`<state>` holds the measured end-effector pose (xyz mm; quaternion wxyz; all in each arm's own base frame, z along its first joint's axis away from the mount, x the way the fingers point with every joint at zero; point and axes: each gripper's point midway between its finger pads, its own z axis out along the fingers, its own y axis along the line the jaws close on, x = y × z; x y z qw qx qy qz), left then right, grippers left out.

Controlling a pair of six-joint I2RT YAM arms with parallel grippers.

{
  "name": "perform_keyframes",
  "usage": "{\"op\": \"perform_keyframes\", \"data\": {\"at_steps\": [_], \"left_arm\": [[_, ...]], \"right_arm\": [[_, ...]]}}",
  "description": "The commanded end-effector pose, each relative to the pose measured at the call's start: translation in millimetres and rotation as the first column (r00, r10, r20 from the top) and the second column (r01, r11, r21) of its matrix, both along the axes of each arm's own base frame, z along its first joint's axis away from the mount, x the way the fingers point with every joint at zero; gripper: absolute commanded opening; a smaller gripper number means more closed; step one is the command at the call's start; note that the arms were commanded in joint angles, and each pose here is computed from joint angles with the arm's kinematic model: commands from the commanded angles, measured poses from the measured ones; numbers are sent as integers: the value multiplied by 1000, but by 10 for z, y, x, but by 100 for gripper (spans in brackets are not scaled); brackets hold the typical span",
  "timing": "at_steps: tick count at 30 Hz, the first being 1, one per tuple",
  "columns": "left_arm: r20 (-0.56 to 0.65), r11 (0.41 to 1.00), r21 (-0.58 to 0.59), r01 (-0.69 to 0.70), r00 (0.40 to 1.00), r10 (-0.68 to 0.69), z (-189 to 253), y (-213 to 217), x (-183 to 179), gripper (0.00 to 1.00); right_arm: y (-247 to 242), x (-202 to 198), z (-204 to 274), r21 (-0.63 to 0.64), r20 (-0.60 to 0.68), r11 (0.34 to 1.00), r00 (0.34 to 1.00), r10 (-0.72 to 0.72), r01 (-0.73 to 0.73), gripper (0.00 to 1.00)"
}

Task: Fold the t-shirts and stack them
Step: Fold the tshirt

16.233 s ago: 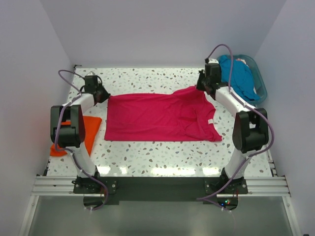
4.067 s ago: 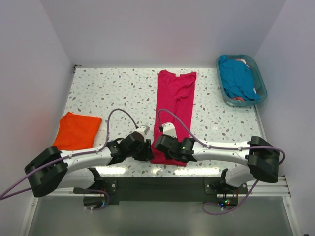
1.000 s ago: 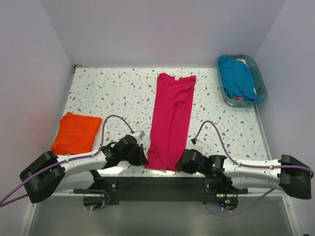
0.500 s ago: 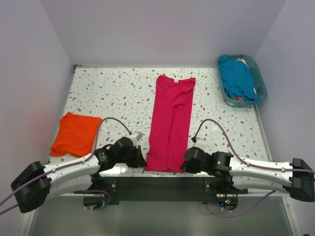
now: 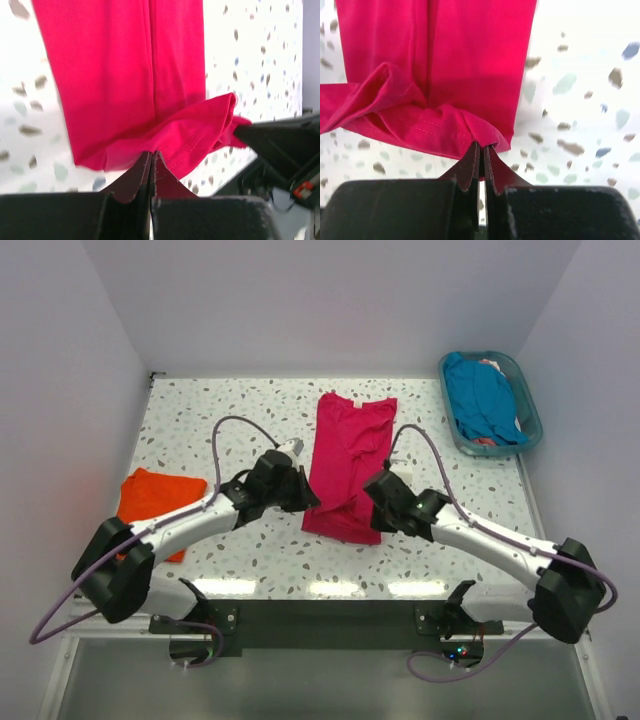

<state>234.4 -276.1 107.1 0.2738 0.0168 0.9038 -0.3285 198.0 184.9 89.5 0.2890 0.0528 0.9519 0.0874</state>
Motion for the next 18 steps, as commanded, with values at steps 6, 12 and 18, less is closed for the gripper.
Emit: {"op": "perform_keyframes", "data": {"at_steps": [6,12,18], "left_arm": [[139,987,-76,-144,978,153,237,-171,1235,0],[133,978,-81,-192,970,201,95,-118,1801,0],[121,984,-99,-147,980,158,-36,-224,2212,0]], "right_arm": [[46,1207,252,-14,134,999,991,-31,33,0],[-73,1780,82,48,102,995,991,-88,84,0],[-175,2135,-36,105,76,988,989,-126,117,0]]}}
